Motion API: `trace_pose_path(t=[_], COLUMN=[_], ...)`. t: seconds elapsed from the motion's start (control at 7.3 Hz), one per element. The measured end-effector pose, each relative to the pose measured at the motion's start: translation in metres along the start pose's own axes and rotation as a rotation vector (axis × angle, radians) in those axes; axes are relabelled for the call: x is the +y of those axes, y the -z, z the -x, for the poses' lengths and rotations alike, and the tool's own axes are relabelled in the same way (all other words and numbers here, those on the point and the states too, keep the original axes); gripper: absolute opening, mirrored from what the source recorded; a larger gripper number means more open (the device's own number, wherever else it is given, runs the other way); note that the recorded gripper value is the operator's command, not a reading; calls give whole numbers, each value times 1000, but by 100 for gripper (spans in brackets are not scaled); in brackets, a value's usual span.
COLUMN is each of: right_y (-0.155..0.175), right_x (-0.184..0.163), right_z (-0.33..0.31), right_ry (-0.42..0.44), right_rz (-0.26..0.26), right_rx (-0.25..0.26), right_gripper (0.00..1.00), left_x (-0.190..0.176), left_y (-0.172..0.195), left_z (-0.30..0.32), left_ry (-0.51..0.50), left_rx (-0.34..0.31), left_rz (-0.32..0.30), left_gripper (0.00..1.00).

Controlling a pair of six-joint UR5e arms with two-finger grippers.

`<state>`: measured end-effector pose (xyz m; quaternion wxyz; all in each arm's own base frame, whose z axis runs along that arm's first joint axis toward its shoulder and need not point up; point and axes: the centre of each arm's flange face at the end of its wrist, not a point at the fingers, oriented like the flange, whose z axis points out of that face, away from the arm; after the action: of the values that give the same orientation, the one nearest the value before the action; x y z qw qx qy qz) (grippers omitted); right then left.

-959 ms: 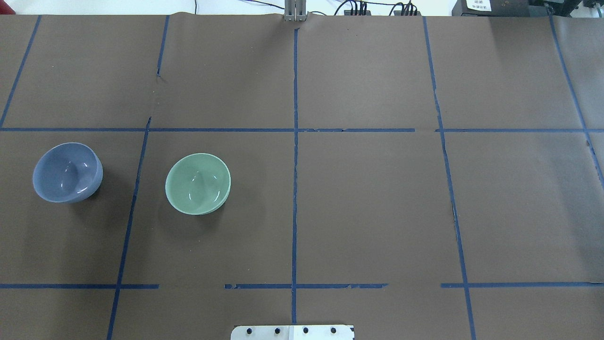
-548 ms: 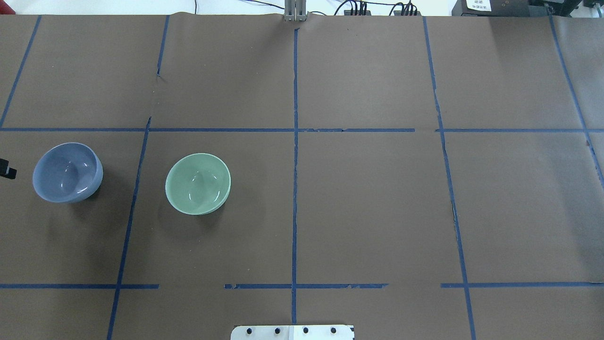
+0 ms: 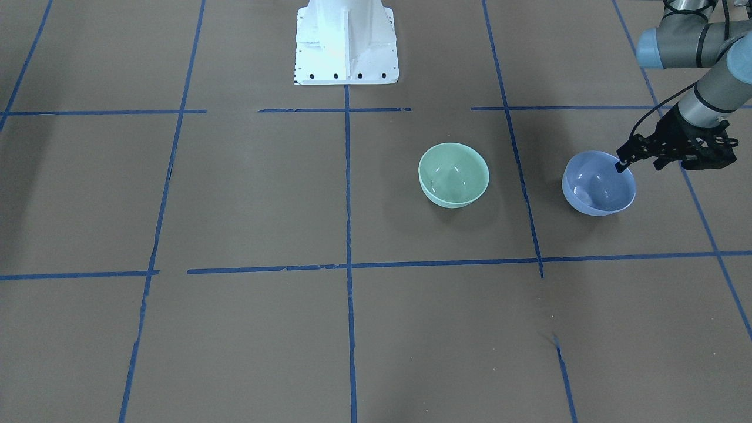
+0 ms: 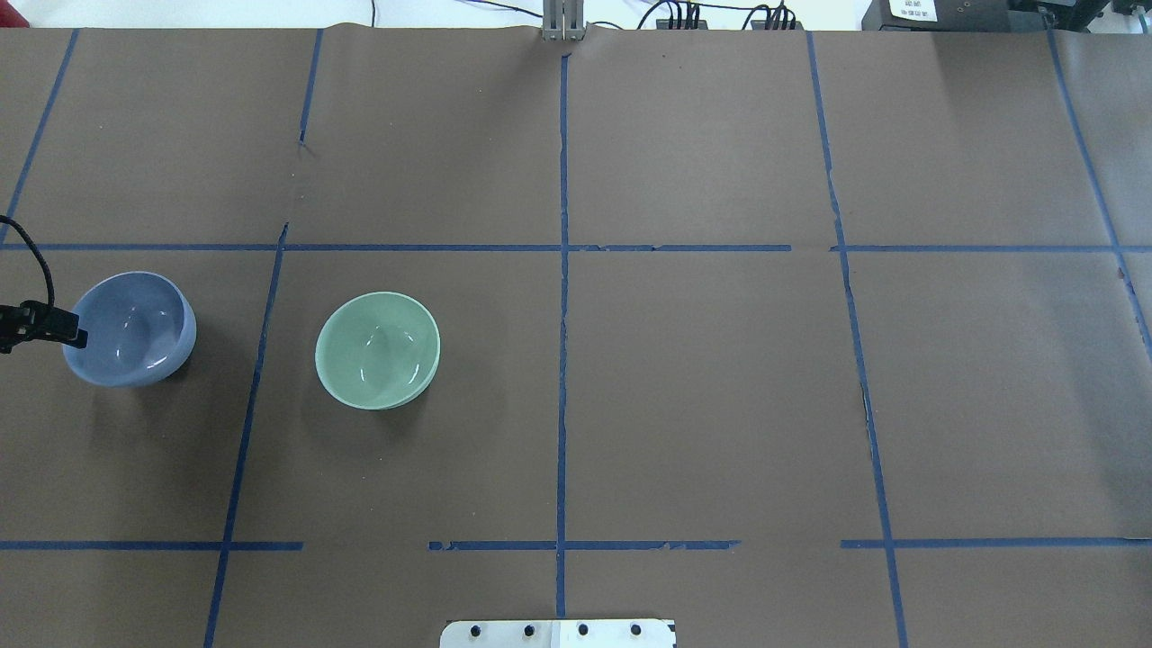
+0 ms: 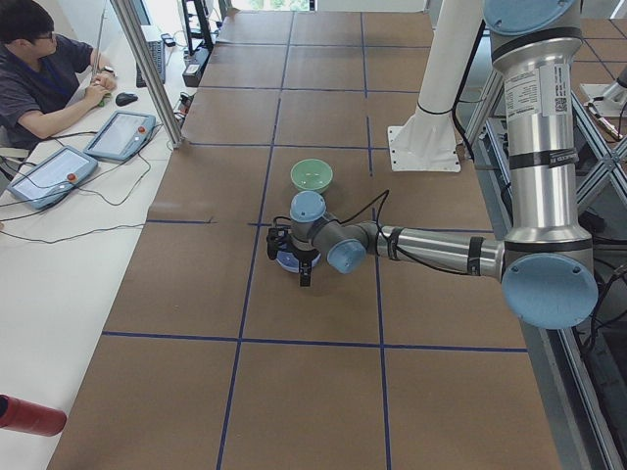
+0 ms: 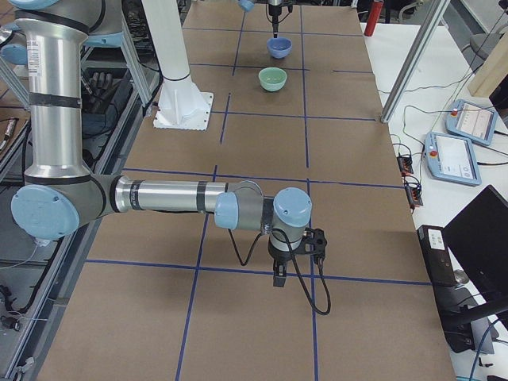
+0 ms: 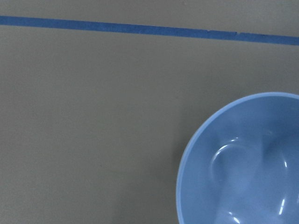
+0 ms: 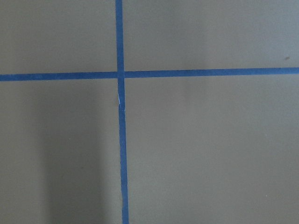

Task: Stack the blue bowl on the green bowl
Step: 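Lower the left gripper to the blue bowl's rim and grasp it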

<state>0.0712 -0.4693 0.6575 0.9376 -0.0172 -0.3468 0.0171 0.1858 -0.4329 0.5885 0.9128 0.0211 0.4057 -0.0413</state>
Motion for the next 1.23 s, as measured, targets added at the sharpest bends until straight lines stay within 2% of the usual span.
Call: trace_pose_path(t=[0.14,0.41,0.96,1.23], right_y=[0,0,0,0], right_x=[0,0,0,0], right_z=[0,0,0,0], right_ry=[-1,-1,0,-1], right_rz=[0,0,1,1], right_rx=[0,0,0,0], right_gripper=[100,100,100,100], left_x=[-4,-6,-6,-2], left_y=[-5,-8,-2,17], left_z=[0,0,-9,-29], left_ry=[4,21,23,6], left_rx=[-3,-3,13,62], left_rz=[2,7,12,25], left_gripper=[66,1,0,0])
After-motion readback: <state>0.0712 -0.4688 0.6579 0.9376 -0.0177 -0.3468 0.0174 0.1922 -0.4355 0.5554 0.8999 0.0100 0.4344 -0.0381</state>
